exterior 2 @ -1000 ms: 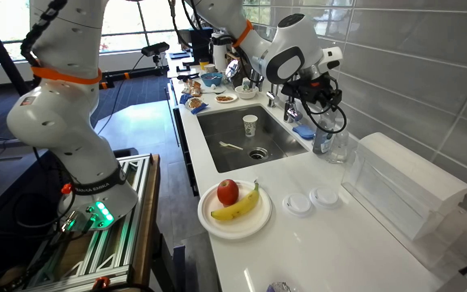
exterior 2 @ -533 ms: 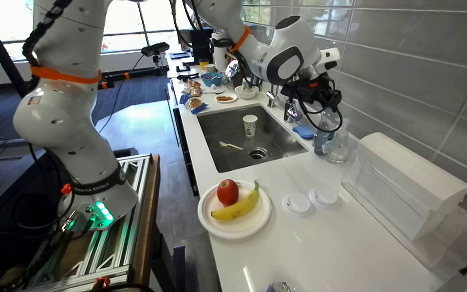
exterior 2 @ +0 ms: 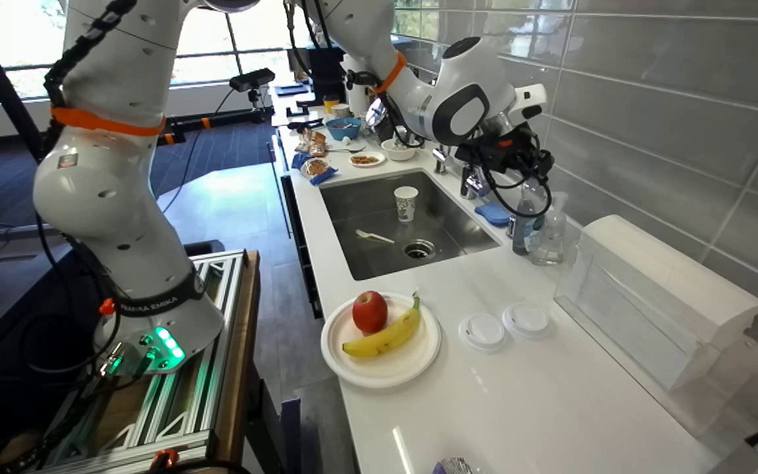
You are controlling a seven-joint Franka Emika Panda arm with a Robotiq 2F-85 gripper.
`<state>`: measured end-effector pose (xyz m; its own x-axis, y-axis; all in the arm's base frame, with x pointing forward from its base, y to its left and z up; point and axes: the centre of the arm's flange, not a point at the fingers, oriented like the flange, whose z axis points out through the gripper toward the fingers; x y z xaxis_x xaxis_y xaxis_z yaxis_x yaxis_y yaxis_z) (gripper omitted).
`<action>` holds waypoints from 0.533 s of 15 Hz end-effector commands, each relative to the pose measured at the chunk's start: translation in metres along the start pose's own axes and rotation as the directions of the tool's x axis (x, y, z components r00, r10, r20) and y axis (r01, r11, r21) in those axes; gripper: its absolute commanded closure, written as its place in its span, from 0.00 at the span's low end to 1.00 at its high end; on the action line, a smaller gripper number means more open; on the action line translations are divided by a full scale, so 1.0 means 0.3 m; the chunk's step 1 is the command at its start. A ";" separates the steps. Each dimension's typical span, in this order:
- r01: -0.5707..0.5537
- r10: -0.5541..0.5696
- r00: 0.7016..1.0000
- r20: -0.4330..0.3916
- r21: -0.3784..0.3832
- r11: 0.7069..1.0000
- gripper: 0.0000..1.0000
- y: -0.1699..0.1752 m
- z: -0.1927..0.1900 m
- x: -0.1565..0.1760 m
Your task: Move the left bottle backwards
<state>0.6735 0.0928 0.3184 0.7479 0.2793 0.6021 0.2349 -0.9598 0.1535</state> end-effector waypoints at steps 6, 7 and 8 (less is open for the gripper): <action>-0.015 0.015 0.999 -0.048 0.009 1.000 0.09 -0.044 -0.016 0.055; -0.018 0.018 0.999 -0.032 0.004 1.000 0.01 -0.047 -0.031 0.060; -0.022 0.022 0.999 -0.024 -0.002 1.000 0.00 -0.049 -0.052 0.062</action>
<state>0.6805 0.1068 0.3286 0.7173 0.2796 0.6382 0.2363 -0.9593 0.1546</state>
